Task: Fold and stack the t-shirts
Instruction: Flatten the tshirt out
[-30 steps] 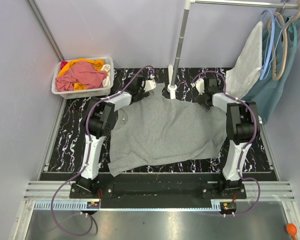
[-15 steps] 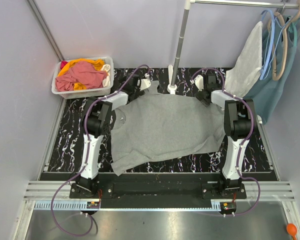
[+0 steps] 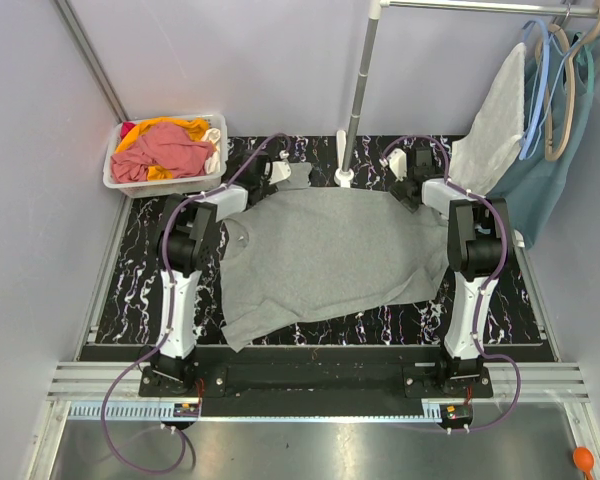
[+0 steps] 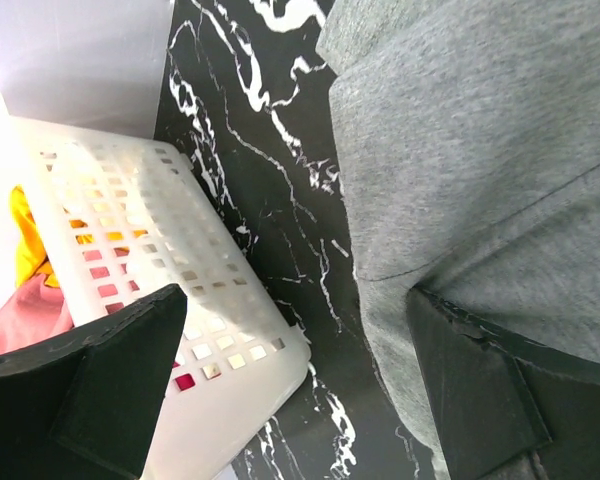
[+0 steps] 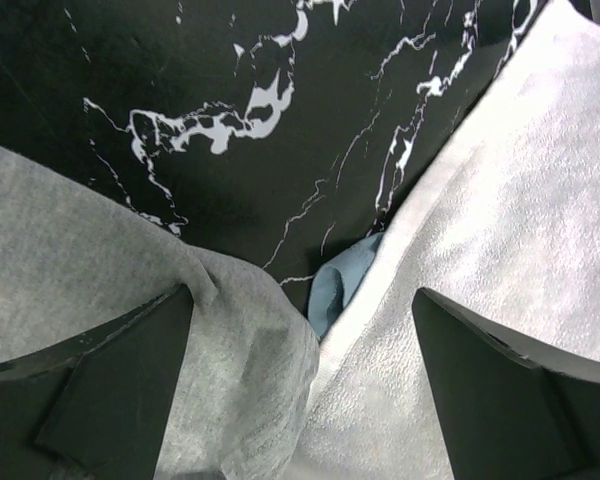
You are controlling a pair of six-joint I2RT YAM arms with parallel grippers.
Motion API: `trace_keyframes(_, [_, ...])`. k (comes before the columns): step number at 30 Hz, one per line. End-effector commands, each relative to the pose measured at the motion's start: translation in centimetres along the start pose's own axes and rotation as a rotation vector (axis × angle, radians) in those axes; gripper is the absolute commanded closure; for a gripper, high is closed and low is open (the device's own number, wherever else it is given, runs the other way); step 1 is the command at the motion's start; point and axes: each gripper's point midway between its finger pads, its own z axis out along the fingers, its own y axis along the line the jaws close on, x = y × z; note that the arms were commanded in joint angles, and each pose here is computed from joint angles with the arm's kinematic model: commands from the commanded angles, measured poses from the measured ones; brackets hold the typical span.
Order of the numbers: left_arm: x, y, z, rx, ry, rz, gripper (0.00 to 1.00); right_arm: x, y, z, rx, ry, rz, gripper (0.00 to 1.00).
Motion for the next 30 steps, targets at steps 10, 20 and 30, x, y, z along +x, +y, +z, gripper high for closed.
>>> trace_keyframes(10, [5.2,1.0,3.0,-0.005,0.193,0.041,0.01,-3.0,0.7,0.2,-0.05,-0.029,-0.048,0.01])
trace_keyframes(20, [3.9,2.9,4.5,-0.058,0.178,0.018,0.01,-3.8,-0.6,0.9,-0.005,-0.018,-0.066,0.01])
trace_keyframes(30, [2.6,4.6,4.5,-0.11,0.155,-0.005,0.01,-4.9,-2.1,1.1,0.041,-0.026,-0.053,0.01])
